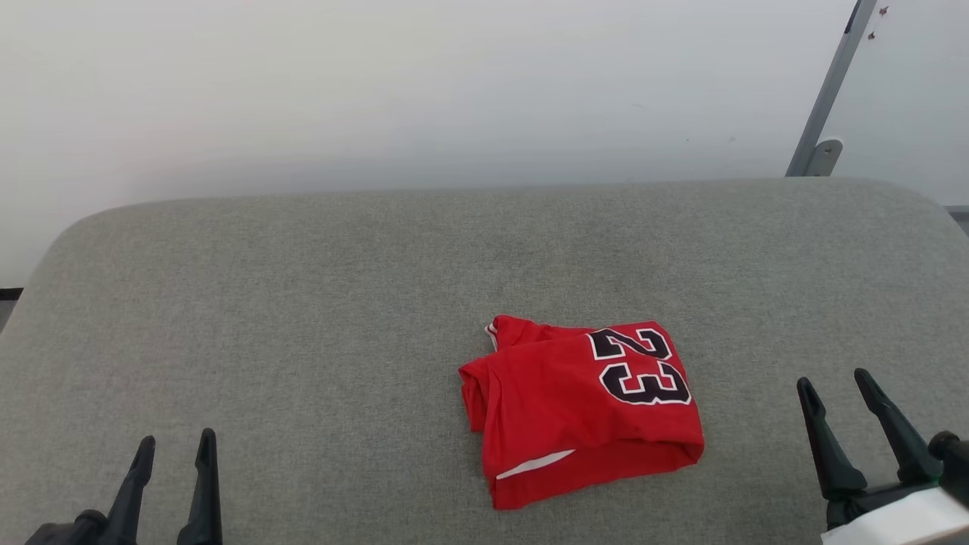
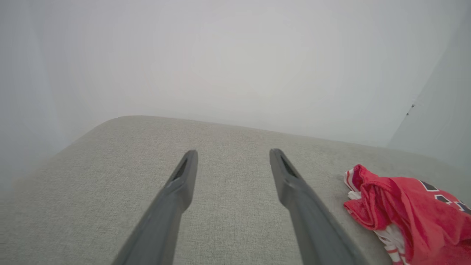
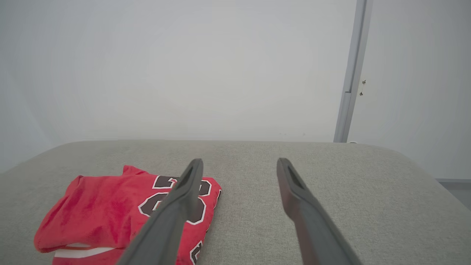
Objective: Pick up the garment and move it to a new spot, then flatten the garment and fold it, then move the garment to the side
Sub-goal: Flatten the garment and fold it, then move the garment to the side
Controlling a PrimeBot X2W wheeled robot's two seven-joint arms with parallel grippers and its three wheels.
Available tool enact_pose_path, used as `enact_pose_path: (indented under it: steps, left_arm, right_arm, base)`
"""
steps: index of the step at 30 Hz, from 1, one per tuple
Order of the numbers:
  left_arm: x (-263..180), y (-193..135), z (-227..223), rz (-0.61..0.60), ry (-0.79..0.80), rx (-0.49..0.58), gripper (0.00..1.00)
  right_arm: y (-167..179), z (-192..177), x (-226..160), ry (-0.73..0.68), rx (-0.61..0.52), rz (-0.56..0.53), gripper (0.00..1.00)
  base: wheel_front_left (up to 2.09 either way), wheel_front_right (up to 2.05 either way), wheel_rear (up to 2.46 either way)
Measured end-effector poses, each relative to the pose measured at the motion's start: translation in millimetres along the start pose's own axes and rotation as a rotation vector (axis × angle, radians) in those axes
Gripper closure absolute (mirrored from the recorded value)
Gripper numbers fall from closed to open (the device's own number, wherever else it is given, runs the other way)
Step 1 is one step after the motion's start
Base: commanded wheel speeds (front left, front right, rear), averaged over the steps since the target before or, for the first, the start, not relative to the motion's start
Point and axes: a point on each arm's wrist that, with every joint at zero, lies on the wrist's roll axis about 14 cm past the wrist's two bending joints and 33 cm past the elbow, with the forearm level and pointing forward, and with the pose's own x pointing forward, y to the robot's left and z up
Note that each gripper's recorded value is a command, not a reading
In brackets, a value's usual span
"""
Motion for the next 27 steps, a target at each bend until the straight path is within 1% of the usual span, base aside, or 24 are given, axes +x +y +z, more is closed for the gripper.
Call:
enact_pose_path:
  steps: [5,27]
  left_arm:
    - [0,-2,0,-0.007,-0.001,0.02,0.0]
    - [3,-12,2,-0.054,-0.001,0.059,0.0]
  right_arm:
    - [0,3,-5,-0.021,0.014,-0.024,0.0]
    - [-4,5,-10,-0.03,-0.002,-0.049,0.0]
  base:
    - [0.0,0.0,0.0]
    - [0.0,0.0,0.0]
